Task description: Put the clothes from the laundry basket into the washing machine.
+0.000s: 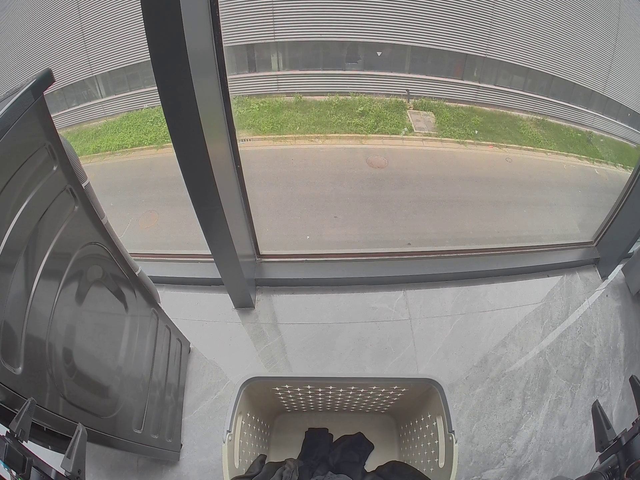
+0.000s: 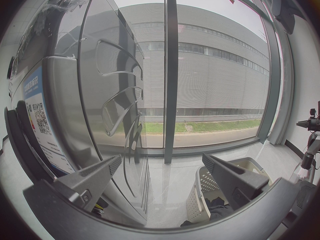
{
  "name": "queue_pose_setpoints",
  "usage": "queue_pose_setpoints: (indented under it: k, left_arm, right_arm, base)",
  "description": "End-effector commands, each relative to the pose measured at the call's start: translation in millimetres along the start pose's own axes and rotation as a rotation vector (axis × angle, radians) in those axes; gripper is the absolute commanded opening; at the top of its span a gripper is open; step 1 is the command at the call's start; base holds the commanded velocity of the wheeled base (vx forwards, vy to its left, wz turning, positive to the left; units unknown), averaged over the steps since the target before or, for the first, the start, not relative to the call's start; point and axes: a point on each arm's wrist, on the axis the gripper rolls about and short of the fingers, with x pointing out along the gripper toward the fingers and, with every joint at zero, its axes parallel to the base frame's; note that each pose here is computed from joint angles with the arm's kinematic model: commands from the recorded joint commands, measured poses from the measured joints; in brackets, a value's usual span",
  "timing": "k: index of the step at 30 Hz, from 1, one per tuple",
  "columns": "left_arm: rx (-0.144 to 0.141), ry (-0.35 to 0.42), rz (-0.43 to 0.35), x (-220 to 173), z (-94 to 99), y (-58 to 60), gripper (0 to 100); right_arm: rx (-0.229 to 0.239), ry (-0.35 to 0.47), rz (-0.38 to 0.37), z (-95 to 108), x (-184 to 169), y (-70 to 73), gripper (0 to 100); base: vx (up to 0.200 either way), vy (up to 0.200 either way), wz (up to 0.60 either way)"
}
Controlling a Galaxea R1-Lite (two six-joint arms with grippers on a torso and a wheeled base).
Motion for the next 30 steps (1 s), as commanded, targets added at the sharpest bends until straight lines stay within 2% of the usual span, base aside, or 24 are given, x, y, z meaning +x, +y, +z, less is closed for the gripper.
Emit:
queue_pose_setpoints:
  k: [1,17,30]
  left_arm:
    - [0.000,-0.002,-0.001,-0.2,-4.9,0.0,100]
    - [0.000,-0.001,-0.001,-0.1,-4.8,0.0,100]
    - [0.000,0.001,0.001,-0.1,-5.0,0.0,100]
  right_arm:
    - [0.000,0.016,0.001,-4.9,1.2,0.0,100]
    - [0.000,0.016,0.001,-4.9,1.2,0.0,100]
    - [0.000,0.016,0.001,-4.9,1.2,0.0,100]
  base:
    - [0.000,0.000,0.00]
    - [0.000,0.000,0.00]
    - [-0.200,0.000,0.00]
